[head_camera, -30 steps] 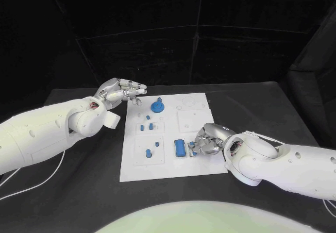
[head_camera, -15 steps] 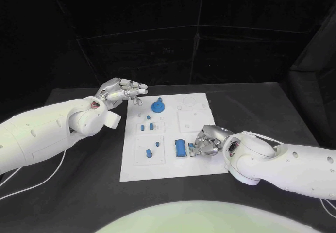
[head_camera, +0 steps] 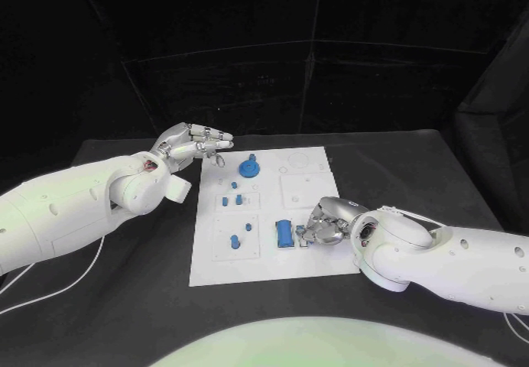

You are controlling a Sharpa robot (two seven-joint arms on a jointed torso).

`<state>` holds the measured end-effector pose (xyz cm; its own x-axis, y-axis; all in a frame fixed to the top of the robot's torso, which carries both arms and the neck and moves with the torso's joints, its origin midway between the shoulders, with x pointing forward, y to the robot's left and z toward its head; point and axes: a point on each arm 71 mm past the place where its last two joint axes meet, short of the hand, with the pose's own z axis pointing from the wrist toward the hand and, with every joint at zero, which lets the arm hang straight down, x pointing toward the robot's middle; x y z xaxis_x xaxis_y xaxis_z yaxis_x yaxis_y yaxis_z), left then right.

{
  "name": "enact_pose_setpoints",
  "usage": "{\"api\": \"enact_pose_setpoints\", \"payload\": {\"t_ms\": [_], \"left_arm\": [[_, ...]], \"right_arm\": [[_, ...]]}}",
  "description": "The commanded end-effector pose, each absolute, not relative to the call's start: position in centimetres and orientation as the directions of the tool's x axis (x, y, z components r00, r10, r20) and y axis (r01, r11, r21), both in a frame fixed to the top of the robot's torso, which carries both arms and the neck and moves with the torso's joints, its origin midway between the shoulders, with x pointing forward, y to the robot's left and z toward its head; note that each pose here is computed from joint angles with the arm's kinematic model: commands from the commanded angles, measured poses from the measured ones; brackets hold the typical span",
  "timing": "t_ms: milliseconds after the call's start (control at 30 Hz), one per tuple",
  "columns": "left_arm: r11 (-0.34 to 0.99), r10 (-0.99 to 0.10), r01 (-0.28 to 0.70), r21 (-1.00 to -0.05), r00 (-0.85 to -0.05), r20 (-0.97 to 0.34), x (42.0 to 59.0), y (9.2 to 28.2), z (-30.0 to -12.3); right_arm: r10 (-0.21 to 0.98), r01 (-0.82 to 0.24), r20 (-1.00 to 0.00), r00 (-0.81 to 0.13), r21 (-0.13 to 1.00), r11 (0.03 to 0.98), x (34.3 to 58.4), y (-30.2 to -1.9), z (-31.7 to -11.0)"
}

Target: Assemble the parts on the task board

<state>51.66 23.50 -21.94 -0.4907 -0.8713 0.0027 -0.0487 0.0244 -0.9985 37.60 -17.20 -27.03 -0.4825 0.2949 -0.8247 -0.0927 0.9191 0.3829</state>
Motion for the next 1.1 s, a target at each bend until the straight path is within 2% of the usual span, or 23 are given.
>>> {"api": "enact_pose_setpoints", "payload": {"t_ms": [33, 1100], "left_arm": [[0.016, -0.866, -0.048, -0.999, -0.499, 0.01, 51.65, 23.37, -21.82], [0.017, -0.866, -0.051, -0.999, -0.5, 0.011, 51.63, 23.45, -21.83]], "right_arm": [[0.283, -0.102, -0.831, -0.479, 0.373, 0.922, 37.49, -17.08, -26.99], [0.262, -0.11, -0.851, -0.455, 0.346, 0.932, 37.62, -17.18, -26.89]]}}
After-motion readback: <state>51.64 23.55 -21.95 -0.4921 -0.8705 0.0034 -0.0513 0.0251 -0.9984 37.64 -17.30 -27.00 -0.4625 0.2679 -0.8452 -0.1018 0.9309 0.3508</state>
